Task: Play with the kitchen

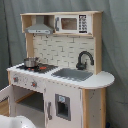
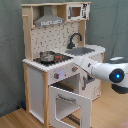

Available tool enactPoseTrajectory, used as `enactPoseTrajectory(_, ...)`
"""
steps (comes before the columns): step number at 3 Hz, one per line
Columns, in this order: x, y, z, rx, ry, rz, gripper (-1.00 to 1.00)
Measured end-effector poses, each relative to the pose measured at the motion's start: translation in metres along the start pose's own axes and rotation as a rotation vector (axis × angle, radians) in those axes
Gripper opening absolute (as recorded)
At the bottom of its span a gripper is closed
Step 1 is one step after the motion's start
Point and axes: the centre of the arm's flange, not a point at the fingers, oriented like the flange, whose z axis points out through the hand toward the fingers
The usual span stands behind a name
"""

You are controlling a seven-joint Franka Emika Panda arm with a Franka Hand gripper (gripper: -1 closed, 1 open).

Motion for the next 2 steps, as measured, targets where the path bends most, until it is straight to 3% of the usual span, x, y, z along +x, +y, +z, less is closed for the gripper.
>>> enactPoseTrajectory(2,-0.023,-0.028,0.013,-0.120,-0.003,-0.051,1.00)
